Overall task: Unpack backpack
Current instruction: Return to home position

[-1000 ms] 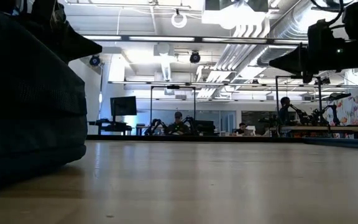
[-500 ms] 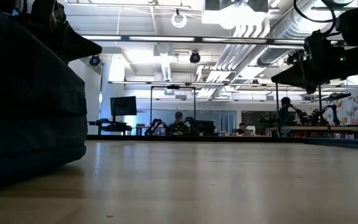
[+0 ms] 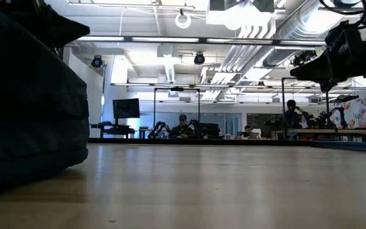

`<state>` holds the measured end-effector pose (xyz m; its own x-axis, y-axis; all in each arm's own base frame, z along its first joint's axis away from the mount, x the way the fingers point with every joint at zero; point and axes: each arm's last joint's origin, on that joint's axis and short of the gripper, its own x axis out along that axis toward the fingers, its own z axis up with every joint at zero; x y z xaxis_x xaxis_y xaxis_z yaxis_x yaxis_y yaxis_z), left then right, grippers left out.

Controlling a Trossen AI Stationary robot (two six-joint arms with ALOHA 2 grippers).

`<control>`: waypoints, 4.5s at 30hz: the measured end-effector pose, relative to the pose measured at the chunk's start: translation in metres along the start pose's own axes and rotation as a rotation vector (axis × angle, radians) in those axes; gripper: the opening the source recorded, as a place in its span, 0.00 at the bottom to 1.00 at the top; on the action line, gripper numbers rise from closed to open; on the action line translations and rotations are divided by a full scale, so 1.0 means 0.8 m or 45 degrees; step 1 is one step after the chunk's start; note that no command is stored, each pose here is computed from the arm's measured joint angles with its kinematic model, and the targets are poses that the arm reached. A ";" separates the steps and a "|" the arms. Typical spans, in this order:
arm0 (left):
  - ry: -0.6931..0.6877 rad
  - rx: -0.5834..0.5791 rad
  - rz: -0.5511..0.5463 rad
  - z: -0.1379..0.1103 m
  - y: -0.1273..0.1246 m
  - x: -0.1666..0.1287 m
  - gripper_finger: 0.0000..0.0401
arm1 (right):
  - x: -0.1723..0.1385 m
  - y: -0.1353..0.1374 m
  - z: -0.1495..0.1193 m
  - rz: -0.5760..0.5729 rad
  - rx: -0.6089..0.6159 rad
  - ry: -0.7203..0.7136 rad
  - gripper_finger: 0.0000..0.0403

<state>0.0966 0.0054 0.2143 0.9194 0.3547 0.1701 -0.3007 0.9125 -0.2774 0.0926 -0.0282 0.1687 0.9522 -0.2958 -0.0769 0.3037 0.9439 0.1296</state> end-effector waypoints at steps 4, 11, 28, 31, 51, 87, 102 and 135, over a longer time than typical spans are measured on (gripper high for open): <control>-0.079 -0.038 -0.018 -0.021 0.009 -0.011 0.00 | -0.003 0.003 0.004 0.035 -0.001 -0.058 0.00; 0.122 0.052 0.016 -0.047 0.013 -0.011 0.00 | 0.000 0.008 -0.001 0.107 -0.001 -0.123 0.00; 0.107 0.072 0.120 -0.046 0.023 -0.008 0.00 | -0.005 0.033 -0.005 0.378 -0.008 -0.088 0.00; 0.118 0.067 0.080 -0.047 0.019 -0.009 0.00 | -0.005 0.033 -0.004 0.378 -0.008 -0.088 0.00; 0.131 0.063 0.038 -0.048 0.016 -0.011 0.00 | 0.000 0.029 -0.005 0.135 -0.012 -0.084 0.00; 0.270 0.312 -0.501 -0.057 0.004 -0.014 0.00 | 0.000 0.030 -0.006 0.162 -0.016 -0.073 0.00; 0.269 0.312 -0.500 -0.057 0.004 -0.014 0.00 | -0.006 0.045 0.006 0.680 -0.114 -0.191 0.00; 0.270 0.312 -0.501 -0.057 0.004 -0.014 0.00 | 0.017 0.045 -0.034 0.542 0.100 0.319 0.00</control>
<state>0.0970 -0.0048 0.1681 0.9986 -0.0515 0.0147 0.0515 0.9987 0.0033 0.1155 0.0053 0.1457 0.9575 0.1669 -0.2351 -0.0993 0.9565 0.2744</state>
